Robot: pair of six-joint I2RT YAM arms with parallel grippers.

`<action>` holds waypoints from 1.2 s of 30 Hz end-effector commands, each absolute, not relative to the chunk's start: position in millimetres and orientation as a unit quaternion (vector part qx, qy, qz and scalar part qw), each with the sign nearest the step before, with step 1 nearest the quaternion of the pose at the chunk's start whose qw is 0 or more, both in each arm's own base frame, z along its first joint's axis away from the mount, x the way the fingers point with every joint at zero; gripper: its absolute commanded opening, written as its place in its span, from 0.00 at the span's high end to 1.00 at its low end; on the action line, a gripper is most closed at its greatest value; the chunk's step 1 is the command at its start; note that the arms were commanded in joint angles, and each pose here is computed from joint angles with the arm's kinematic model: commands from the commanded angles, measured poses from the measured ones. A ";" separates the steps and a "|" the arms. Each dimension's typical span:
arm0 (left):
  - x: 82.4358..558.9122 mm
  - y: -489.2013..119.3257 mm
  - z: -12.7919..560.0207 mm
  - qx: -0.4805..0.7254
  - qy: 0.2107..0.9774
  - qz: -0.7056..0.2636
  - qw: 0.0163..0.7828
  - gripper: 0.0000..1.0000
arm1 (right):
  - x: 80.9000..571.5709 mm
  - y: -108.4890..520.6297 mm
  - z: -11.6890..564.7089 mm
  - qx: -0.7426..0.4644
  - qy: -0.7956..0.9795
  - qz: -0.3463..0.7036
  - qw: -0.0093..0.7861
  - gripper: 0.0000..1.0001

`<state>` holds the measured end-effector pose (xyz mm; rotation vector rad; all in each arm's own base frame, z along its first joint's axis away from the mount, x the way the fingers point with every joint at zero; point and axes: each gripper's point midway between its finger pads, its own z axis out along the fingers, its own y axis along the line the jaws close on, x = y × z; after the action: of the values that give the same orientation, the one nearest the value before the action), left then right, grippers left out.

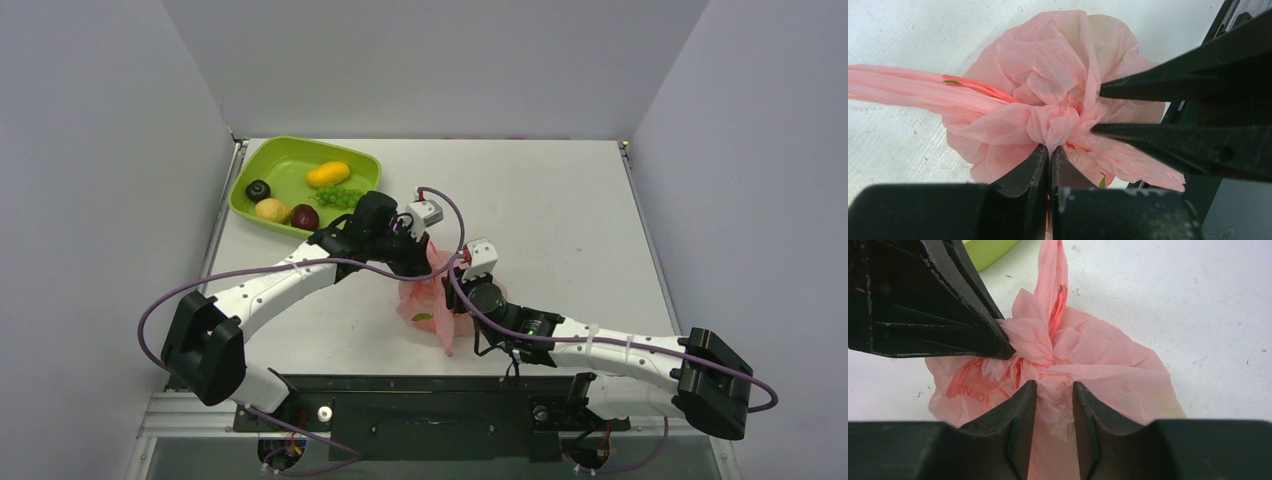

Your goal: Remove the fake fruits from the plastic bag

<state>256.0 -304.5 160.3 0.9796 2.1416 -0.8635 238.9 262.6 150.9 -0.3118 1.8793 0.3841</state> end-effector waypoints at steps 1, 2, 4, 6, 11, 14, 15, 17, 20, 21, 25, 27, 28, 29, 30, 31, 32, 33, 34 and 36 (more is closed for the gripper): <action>264.2 -309.6 194.0 0.368 0.783 -0.348 0.360 1.00 | 244.4 257.3 153.0 -0.091 0.796 0.168 0.574 0.80; 266.8 -307.7 194.1 0.365 0.786 -0.342 0.364 1.00 | 244.5 255.7 150.8 -0.089 0.798 0.168 0.573 0.83; 270.4 -304.4 194.0 0.359 0.789 -0.332 0.372 1.00 | 245.1 254.1 149.1 -0.084 0.799 0.170 0.570 0.91; 274.6 -301.5 195.7 0.352 0.791 -0.324 0.381 1.00 | 246.1 252.1 148.3 -0.081 0.800 0.169 0.570 0.98; 287.6 -289.7 202.1 0.326 0.797 -0.296 0.413 1.00 | 247.4 242.2 148.8 -0.065 0.801 0.168 0.571 1.00; 299.5 -278.4 203.9 0.303 0.805 -0.267 0.435 1.00 | 250.3 230.5 150.1 -0.047 0.800 0.170 0.573 1.00; 301.5 -276.1 206.7 0.298 0.804 -0.263 0.442 1.00 | 249.6 226.0 145.0 -0.045 0.803 0.167 0.570 1.00; 308.7 -267.2 209.5 0.280 0.808 -0.245 0.458 1.00 | 251.3 216.7 143.1 -0.030 0.804 0.172 0.568 1.00; 320.1 -251.3 212.8 0.249 0.812 -0.212 0.484 1.00 | 254.2 201.0 143.1 -0.005 0.804 0.181 0.567 1.00; 322.1 -247.4 216.5 0.242 0.810 -0.206 0.492 1.00 | 253.2 195.6 137.5 -0.004 0.807 0.176 0.563 1.00; 326.4 -238.1 226.4 0.224 0.803 -0.205 0.513 1.00 | 253.1 175.9 135.6 0.014 0.808 0.170 0.564 1.00; 326.6 -236.5 228.8 0.222 0.800 -0.206 0.518 1.00 | 252.3 168.8 137.3 0.021 0.808 0.169 0.565 1.00; 326.3 -236.6 229.1 0.223 0.798 -0.207 0.520 1.00 | 251.8 166.7 139.8 0.021 0.807 0.170 0.565 1.00; 325.0 -237.8 230.0 0.226 0.797 -0.212 0.519 1.00 | 251.6 166.7 141.1 0.018 0.808 0.173 0.564 1.00; 324.1 -239.1 229.4 0.229 0.796 -0.215 0.518 1.00 | 251.2 166.8 145.4 0.010 0.808 0.171 0.564 1.00; 321.2 -242.3 229.3 0.237 0.793 -0.224 0.514 1.00 | 250.9 168.0 148.6 -0.001 0.808 0.171 0.564 0.98; 320.3 -244.0 228.8 0.241 0.792 -0.227 0.513 1.00 | 251.3 169.9 155.4 -0.008 0.807 0.172 0.565 0.94; 318.0 -246.9 228.5 0.248 0.790 -0.234 0.510 1.00 | 251.6 172.4 160.0 -0.021 0.805 0.172 0.567 0.93; 317.0 -248.5 228.0 0.252 0.789 -0.237 0.508 1.00 | 251.5 173.4 165.8 -0.029 0.807 0.170 0.565 0.89; 314.7 -251.2 226.6 0.259 0.788 -0.242 0.504 1.00 | 252.1 178.2 178.7 -0.051 0.802 0.172 0.569 0.81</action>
<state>311.8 -246.3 204.8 0.6119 1.9930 -0.5498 249.2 171.3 145.8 -0.0307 1.9151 0.3999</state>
